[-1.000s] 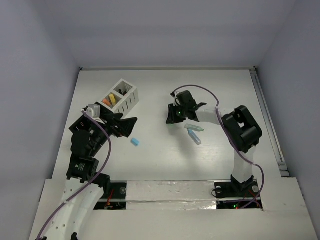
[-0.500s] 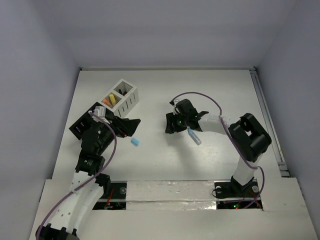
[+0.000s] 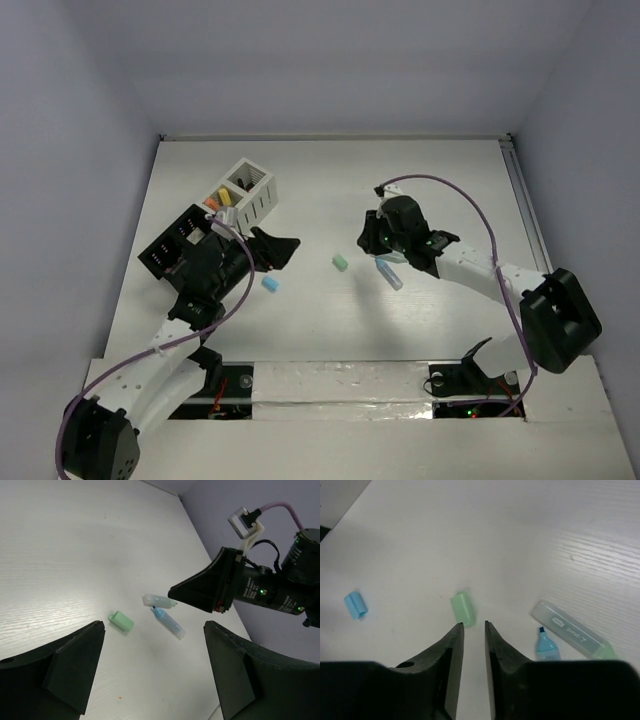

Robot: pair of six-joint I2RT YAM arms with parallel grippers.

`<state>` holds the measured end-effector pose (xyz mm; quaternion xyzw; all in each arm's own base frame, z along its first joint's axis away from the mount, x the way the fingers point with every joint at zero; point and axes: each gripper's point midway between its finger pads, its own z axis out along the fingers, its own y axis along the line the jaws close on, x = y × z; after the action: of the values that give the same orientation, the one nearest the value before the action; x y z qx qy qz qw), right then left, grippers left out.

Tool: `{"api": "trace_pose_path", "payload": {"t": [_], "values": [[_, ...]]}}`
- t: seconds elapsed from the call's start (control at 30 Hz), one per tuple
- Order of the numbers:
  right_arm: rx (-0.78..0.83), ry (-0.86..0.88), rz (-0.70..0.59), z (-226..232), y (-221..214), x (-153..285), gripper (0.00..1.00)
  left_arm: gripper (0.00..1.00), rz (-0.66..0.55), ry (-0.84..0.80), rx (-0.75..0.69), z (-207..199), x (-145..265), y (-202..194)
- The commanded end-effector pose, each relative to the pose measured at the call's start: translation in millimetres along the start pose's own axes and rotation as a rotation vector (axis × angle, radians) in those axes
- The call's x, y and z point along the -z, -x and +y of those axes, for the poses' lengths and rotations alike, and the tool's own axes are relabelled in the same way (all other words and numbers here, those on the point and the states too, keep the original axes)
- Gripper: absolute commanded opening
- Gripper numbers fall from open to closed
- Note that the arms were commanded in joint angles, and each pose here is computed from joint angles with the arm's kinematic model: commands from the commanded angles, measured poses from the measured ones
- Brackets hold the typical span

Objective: Sort the stationery into containers
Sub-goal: Move the pen cap to the center of the board, then pick up the pen from the center of the board.

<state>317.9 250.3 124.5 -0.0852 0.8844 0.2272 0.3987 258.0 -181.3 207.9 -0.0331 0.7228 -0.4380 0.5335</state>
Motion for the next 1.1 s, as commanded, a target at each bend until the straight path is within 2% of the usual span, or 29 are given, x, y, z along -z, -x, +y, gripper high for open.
{"api": "trace_pose_path", "payload": {"t": [0.0, 0.03, 0.07, 0.1, 0.2, 0.4, 0.7, 1.07], "values": [[-0.07, -0.148, 0.009, -37, -18, -3, 0.32, 0.77, -0.048, -0.053, -0.036, -20, -9, 2], [-0.093, -0.174, 0.003, -45, -20, -2, 0.42, 0.77, -0.049, -0.048, -0.043, -20, -11, 0], [-0.1, -0.197, 0.006, -53, -23, -2, 0.42, 0.77, -0.047, -0.062, -0.045, -24, -11, -1], [-0.123, -0.208, 0.001, -57, -24, 0, 0.56, 0.77, -0.036, -0.057, -0.044, -22, -14, -6], [-0.184, -0.222, -0.014, -76, -30, 3, 0.72, 0.78, -0.026, -0.068, -0.047, -23, -18, -13], [-0.26, -0.213, -0.046, -89, -28, 5, 0.73, 0.78, 0.006, -0.095, -0.059, -26, -20, -26], [-0.298, -0.193, 0.017, -89, -46, -17, 0.73, 0.79, 0.021, -0.09, -0.062, -18, -19, -36], [-0.276, -0.211, 0.014, -94, -32, -40, 0.73, 0.8, 0.037, -0.092, -0.079, -15, -22, -41]]}}
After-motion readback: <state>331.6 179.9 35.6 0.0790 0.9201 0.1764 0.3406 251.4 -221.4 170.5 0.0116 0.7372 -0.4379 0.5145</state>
